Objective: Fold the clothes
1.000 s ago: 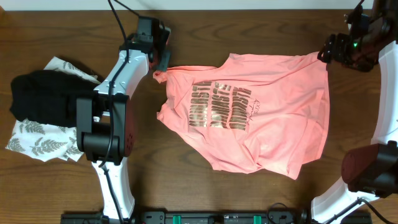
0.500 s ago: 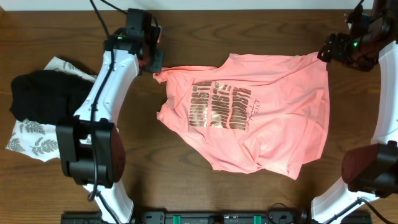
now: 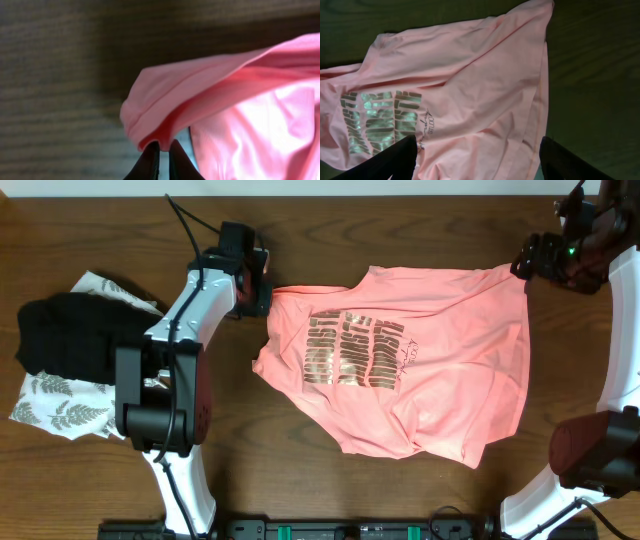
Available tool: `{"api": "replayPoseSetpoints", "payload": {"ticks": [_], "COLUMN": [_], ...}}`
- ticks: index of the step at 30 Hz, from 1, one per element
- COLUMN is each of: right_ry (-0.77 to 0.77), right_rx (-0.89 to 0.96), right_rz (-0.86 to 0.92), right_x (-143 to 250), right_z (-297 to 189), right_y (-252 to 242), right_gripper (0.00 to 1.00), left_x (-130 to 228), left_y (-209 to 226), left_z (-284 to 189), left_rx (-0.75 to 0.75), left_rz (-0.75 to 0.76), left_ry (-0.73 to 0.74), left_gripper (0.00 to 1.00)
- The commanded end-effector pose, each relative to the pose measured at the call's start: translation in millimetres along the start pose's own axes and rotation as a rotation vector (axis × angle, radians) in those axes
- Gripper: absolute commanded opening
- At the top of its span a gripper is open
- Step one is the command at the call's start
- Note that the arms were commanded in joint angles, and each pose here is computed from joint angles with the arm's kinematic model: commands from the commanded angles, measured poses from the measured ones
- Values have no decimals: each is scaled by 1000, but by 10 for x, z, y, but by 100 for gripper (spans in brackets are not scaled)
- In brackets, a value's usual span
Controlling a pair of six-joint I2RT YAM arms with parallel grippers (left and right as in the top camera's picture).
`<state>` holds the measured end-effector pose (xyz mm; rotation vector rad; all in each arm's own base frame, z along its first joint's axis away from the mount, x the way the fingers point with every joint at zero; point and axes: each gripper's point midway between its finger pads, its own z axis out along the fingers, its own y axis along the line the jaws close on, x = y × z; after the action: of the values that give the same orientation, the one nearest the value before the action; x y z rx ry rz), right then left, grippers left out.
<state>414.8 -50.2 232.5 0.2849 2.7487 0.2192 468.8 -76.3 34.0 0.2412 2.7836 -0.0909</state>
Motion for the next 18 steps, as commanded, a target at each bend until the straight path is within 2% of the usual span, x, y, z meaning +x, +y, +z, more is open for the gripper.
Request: {"api": "replayPoseSetpoints", "payload": {"ticks": [1,9,11,14,18], "right_ry": [-29,-30,-30,-30,-30], "right_rx": [-1,0,0,0,3], "right_rz": [-15,-16,-16,-16,-16], "right_x": [-11,-12,-12,-13,-13], "right_z": [-111,-111,-111,-111,-111], "right_y": [47,46,46,46,41], "right_gripper": [77,78,79,79,79], "left_x": [-50,-291,-375,-418,-388], "left_y": [7,109,207,391,613], "left_z": [166,481,478,445,368], "left_rx": [7,-41,-91,-171,-222], "left_rz": [12,68,63,47,15], "left_ry": [-17,-120,-154,-167,-151], "left_gripper": [9,11,17,34,41]}}
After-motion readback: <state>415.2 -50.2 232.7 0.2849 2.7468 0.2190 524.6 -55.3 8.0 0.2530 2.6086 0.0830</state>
